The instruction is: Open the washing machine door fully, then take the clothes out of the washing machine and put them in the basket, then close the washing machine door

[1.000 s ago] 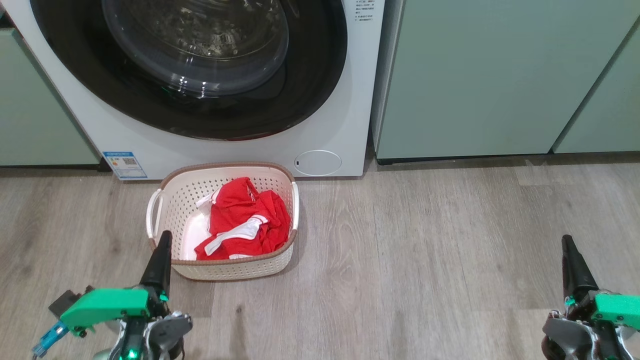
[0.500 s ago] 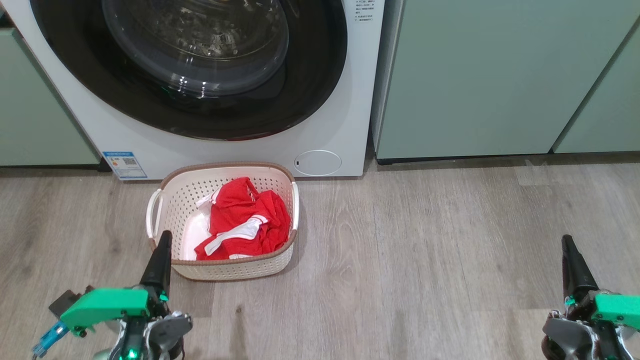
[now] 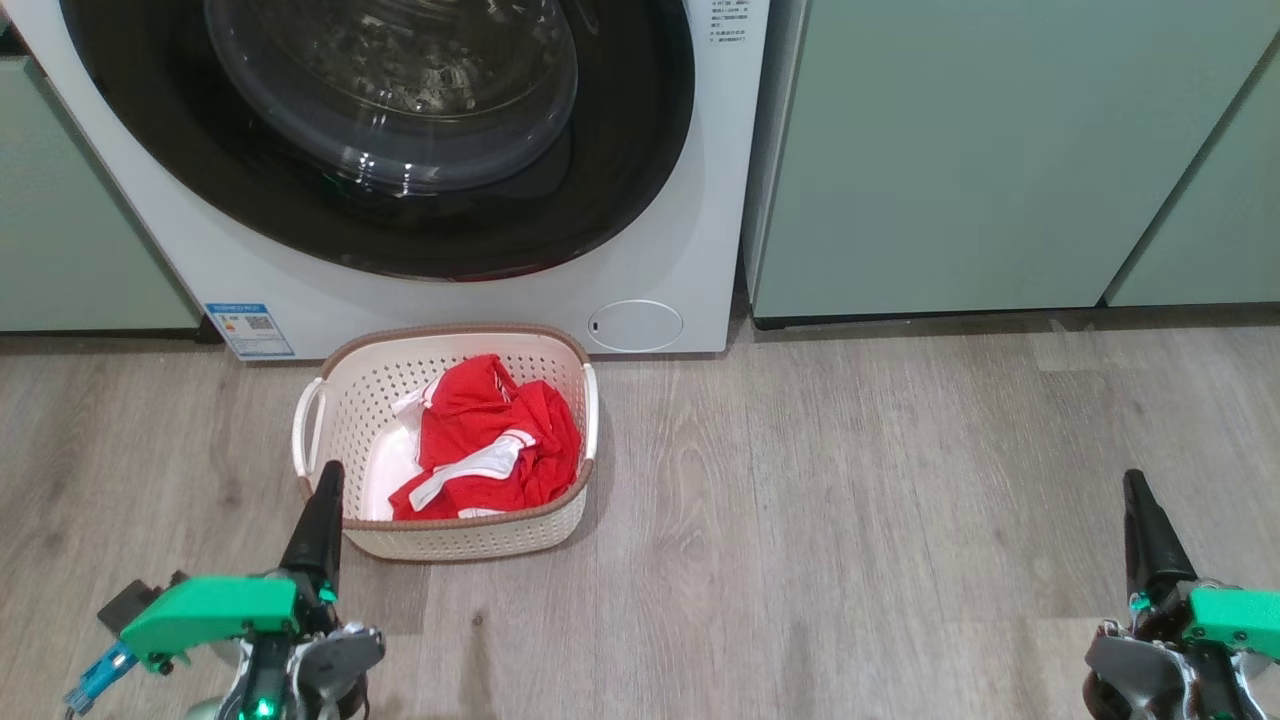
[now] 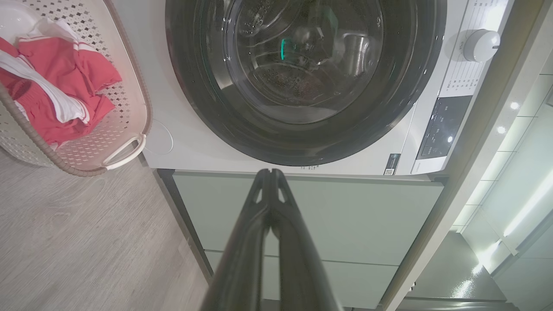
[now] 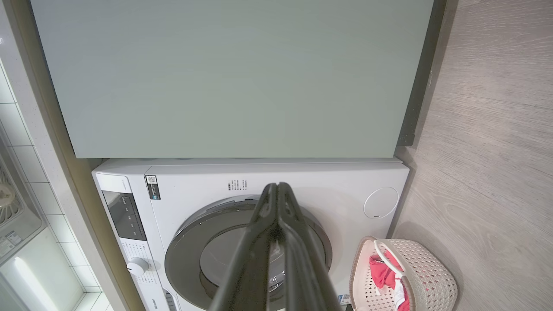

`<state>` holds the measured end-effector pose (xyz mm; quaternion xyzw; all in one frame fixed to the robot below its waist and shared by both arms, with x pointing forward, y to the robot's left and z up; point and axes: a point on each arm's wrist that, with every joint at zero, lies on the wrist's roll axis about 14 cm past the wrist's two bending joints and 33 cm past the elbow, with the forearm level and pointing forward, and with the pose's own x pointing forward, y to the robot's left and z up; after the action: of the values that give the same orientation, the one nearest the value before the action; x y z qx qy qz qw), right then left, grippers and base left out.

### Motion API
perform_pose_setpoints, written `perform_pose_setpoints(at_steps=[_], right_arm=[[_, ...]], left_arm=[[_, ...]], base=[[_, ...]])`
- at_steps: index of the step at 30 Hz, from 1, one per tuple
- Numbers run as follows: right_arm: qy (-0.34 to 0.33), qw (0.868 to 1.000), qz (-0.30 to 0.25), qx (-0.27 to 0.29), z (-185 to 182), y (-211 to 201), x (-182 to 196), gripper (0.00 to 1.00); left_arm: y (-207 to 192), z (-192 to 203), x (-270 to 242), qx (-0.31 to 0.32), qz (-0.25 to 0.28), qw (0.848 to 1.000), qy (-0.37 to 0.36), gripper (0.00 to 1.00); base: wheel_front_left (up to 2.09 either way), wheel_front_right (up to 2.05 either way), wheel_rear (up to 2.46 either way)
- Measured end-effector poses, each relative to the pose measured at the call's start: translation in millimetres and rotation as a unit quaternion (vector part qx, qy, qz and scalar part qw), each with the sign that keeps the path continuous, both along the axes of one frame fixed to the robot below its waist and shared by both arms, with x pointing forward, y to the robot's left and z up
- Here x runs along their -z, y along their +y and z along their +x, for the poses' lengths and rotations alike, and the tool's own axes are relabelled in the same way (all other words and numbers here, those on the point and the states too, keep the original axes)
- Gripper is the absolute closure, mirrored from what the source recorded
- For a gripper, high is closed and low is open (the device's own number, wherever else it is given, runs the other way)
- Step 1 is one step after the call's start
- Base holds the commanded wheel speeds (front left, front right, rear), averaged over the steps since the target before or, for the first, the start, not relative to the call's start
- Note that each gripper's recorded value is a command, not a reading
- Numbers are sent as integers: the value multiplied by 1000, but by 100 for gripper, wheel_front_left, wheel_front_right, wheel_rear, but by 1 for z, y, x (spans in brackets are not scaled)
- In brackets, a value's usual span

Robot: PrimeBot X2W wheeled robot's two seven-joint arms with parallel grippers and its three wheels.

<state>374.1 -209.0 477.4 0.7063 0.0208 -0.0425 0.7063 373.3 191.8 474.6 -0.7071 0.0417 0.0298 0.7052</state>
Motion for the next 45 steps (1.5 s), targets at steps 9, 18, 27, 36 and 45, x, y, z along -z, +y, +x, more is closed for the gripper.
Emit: perform_pose_setpoints(at_steps=[9, 18, 27, 36, 45], right_arm=[[0, 1000, 0, 0, 0, 0, 0, 100], [0, 1000, 0, 0, 0, 0, 0, 100], [0, 1000, 0, 0, 0, 0, 0, 100], [0, 1000, 0, 0, 0, 0, 0, 100], [0, 1000, 0, 0, 0, 0, 0, 100]], left_arm=[[0, 0, 0, 0, 0, 1000, 0, 100], [0, 0, 0, 0, 0, 1000, 0, 100], [0, 0, 0, 0, 0, 1000, 0, 100], [0, 0, 0, 0, 0, 1000, 0, 100], [0, 0, 0, 0, 0, 1000, 0, 100]], base=[[0, 0, 0], [0, 0, 0], [0, 0, 0], [0, 0, 0], [0, 0, 0]])
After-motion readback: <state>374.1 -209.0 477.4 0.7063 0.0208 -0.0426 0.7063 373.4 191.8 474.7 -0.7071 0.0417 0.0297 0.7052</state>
